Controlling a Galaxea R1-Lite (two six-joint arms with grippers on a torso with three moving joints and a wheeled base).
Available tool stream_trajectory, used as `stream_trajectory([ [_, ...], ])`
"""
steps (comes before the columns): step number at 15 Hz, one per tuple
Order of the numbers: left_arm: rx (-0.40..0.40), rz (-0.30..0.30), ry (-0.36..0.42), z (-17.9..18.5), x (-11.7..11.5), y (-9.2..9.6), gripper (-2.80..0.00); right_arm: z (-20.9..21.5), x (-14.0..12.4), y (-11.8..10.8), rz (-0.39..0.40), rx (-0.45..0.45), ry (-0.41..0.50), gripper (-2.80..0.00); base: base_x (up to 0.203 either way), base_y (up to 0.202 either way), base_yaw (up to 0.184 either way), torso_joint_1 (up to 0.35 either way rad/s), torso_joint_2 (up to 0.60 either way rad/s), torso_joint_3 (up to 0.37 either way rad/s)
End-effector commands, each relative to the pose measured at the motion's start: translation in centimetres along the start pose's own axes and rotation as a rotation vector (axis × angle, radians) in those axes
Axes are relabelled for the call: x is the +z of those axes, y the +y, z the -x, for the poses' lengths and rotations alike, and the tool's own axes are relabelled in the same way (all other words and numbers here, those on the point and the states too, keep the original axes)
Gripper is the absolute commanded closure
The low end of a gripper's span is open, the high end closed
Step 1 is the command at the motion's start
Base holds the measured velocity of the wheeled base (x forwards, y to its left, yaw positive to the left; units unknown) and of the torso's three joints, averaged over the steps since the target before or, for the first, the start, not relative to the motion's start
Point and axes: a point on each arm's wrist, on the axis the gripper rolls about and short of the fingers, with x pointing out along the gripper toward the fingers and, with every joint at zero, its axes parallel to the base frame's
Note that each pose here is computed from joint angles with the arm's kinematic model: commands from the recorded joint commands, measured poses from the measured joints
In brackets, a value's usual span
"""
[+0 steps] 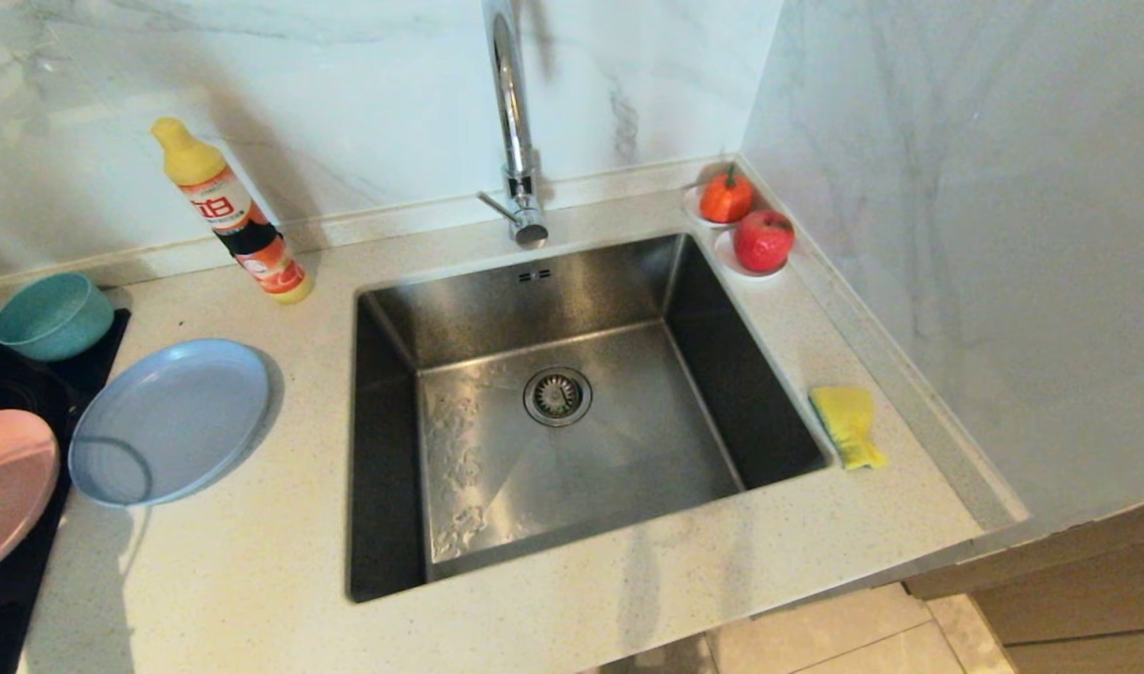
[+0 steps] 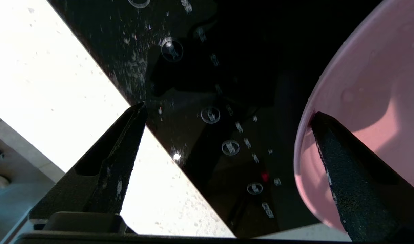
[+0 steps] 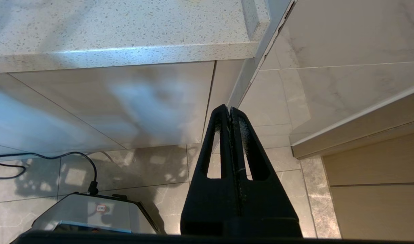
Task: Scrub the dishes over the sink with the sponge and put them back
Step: Place the plate on the plate
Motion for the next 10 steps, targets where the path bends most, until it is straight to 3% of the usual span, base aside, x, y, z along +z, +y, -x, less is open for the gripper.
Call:
stream_trajectory([
  [1,-0.001,0.003,0.004,-0.3,0.0,0.1,0.00,0.0,0.0,0.0,0.001,0.001,0.002,0.00,0.000,0.000,0.000,0.000,0.00,0.000],
  [10,-0.002,0.002,0.010,-2.0,0.2,0.6,0.00,0.0,0.0,0.0,0.001,0.001,0.002,0.00,0.000,0.000,0.000,0.000,0.00,0.000],
])
